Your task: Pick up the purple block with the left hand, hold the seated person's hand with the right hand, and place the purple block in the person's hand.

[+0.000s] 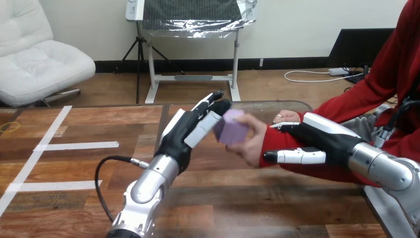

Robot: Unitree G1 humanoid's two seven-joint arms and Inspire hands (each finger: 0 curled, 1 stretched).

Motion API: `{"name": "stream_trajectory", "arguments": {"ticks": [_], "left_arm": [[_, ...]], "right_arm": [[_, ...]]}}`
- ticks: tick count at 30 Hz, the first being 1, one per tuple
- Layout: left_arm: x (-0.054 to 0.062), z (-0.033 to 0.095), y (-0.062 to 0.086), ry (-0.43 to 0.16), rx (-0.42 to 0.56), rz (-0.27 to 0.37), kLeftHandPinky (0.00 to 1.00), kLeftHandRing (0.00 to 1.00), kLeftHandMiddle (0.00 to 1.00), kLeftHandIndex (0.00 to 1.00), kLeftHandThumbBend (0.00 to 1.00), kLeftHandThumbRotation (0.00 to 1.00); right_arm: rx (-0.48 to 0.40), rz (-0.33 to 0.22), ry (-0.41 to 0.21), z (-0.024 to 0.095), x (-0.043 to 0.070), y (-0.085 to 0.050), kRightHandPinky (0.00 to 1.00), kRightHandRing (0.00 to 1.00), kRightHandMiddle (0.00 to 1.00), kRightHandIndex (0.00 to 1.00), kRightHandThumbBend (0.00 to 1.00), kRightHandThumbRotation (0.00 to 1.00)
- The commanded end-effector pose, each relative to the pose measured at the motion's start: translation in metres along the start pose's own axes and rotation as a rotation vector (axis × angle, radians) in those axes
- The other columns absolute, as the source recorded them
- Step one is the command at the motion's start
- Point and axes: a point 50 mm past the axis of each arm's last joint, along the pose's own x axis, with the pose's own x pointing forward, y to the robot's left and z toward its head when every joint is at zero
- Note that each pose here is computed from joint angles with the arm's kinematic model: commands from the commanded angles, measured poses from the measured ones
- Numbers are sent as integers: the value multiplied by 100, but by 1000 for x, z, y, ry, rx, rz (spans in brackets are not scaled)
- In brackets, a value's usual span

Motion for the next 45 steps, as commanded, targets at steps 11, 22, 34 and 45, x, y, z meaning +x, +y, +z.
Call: {"name": "stream_trajectory", "arguments": {"ticks": [11, 22, 34, 45], "left_arm": [[2, 20, 6, -117, 27, 30, 99, 96, 93, 94, 100, 100], [-6, 16, 3, -134, -50, 95, 100, 98, 94, 93, 100, 100], [-30, 19, -1, -212, -76, 166, 89, 91, 90, 91, 100, 100], [-76, 31, -7, -322, -94, 208, 71, 79, 81, 80, 91, 100]], "right_arm": [[15, 14, -72, 15, 4, -7, 75, 87, 88, 90, 100, 95], [11, -63, -80, 16, -1, -4, 74, 86, 88, 89, 100, 99], [126, -330, -153, 32, -19, 2, 70, 83, 86, 88, 99, 100], [331, -520, -385, 62, -47, 13, 80, 88, 88, 90, 95, 100]]}}
